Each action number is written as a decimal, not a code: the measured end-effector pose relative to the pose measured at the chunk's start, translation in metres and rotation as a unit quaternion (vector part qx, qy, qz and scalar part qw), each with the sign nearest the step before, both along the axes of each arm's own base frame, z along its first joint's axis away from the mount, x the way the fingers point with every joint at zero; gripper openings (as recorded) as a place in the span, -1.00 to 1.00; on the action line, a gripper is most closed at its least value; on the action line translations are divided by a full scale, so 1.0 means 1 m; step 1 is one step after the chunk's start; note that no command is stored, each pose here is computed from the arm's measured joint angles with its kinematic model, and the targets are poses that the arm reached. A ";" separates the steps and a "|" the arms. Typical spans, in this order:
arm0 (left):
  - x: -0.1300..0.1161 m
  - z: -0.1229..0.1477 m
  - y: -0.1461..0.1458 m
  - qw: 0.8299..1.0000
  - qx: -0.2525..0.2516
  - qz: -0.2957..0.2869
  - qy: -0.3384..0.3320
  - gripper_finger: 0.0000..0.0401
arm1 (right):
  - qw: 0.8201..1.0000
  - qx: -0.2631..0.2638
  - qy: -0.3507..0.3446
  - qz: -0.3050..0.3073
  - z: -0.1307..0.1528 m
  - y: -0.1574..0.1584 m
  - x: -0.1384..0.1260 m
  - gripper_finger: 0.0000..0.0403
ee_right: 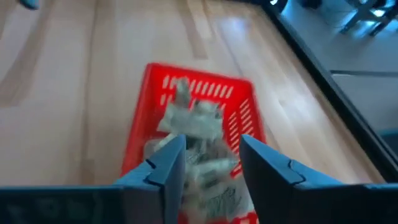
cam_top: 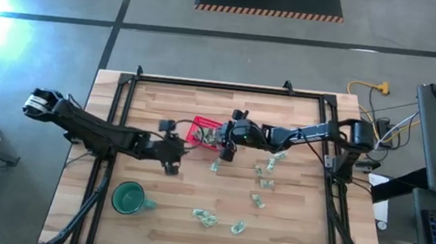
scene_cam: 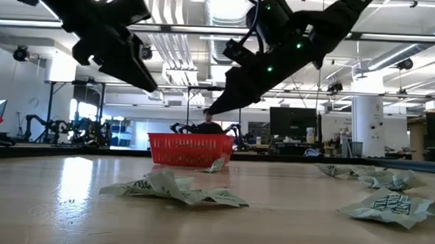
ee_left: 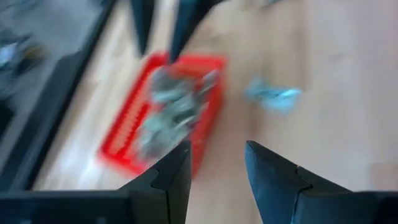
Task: Pick and place items into bin
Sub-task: Put the stevia packet into the red bin
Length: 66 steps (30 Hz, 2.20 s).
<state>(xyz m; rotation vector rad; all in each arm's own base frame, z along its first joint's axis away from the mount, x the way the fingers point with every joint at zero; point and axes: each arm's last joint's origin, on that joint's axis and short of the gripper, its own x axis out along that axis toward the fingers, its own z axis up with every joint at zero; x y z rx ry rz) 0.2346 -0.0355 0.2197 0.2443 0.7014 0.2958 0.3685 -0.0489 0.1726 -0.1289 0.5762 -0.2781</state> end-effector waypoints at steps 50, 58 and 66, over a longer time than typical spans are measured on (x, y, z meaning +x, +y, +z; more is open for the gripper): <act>0.105 -0.095 0.006 0.993 -0.040 -0.108 -0.001 -0.34 | 0.986 0.104 0.061 -0.119 0.031 0.017 -0.142 -0.57; 0.101 -0.100 0.009 0.991 -0.072 -0.117 0.007 -0.34 | 0.985 0.106 0.059 -0.120 0.030 0.017 -0.141 -0.56; 0.101 -0.100 0.010 0.989 -0.080 -0.123 0.010 -0.34 | 0.986 0.107 0.052 -0.118 0.031 0.017 -0.140 -0.62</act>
